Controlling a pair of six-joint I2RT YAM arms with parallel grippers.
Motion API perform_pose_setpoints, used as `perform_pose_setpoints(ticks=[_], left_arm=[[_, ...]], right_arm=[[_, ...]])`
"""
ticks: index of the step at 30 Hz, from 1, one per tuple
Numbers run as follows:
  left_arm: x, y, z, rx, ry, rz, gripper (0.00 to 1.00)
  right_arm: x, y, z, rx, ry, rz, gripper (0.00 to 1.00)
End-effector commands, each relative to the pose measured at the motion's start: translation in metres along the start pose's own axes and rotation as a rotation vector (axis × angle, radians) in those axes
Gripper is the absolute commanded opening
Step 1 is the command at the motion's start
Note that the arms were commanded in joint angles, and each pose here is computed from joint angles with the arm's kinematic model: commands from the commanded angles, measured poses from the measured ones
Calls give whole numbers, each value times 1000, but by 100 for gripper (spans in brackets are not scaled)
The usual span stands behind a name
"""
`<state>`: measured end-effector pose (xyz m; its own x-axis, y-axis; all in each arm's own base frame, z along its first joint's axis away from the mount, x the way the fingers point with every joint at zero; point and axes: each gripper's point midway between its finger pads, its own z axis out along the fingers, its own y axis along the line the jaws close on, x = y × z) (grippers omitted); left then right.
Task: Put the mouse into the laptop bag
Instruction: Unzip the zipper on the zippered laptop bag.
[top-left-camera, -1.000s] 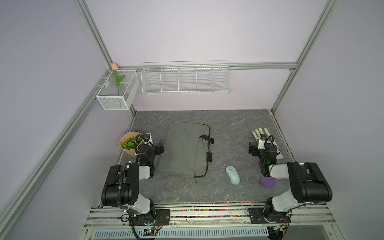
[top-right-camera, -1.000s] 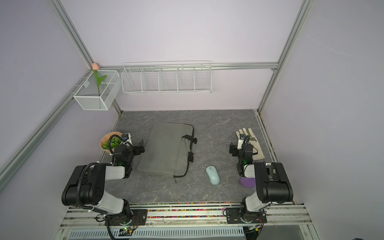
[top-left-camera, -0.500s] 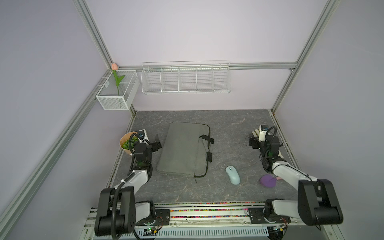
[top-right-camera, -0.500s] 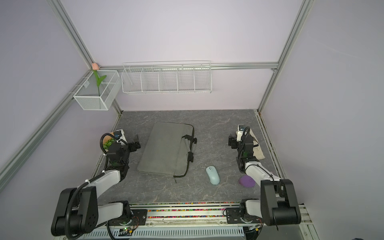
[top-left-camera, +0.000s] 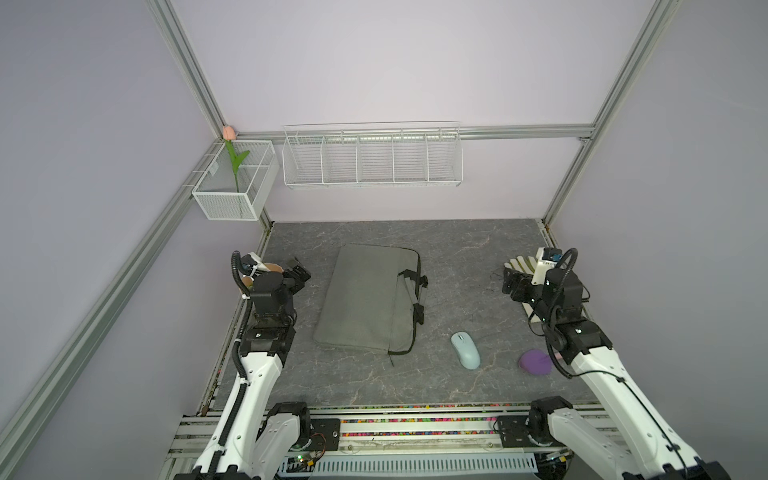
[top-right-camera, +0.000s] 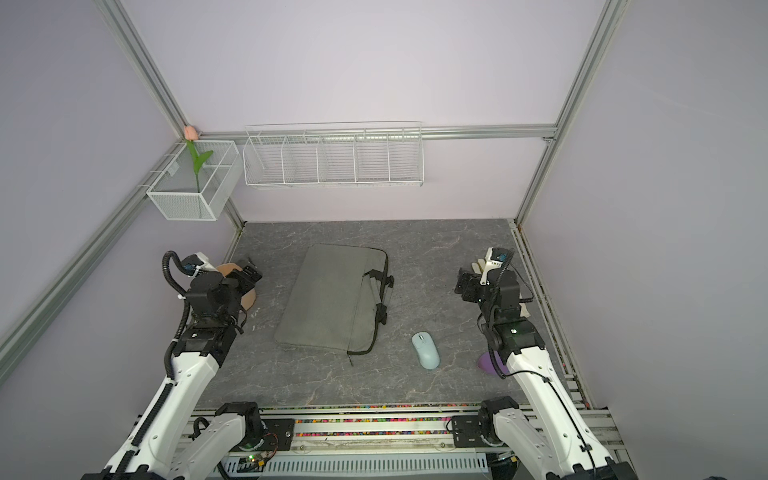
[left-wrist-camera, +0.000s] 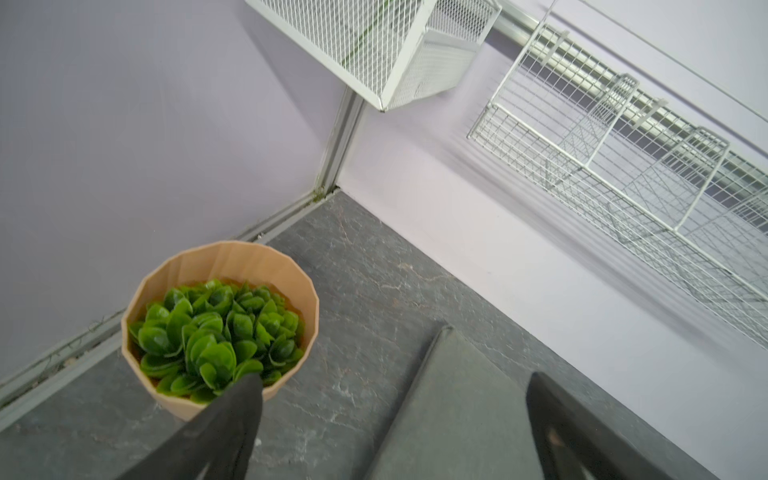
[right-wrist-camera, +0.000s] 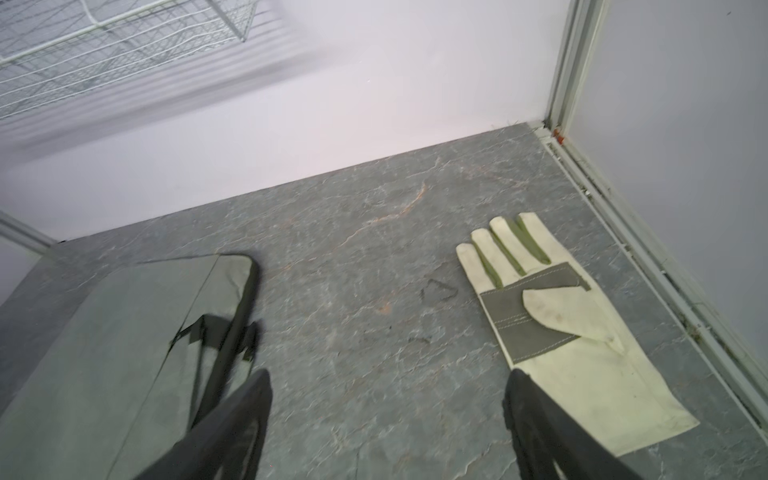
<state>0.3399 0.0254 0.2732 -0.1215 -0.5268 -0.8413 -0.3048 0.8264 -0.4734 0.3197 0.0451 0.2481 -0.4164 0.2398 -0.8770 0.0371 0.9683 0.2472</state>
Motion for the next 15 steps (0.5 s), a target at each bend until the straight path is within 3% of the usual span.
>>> perform_pose_setpoints(ticks=[1, 3, 6, 10, 15], left_arm=[[29, -6, -6, -5, 212, -61, 99], [50, -15, -11, -2, 316, -19, 100], [83, -33, -28, -10, 413, 102, 97], [117, -60, -54, 49, 468, 208, 91], [154, -63, -66, 57, 591, 236, 84]], right_arm=[[22, 28, -19, -137, 130, 19, 88], [32, 48, -25, -234, 154, 10, 97], [61, 65, -26, -282, 254, -26, 81], [101, 84, -21, -310, 389, -87, 46], [135, 118, -18, -379, 503, -168, 33]])
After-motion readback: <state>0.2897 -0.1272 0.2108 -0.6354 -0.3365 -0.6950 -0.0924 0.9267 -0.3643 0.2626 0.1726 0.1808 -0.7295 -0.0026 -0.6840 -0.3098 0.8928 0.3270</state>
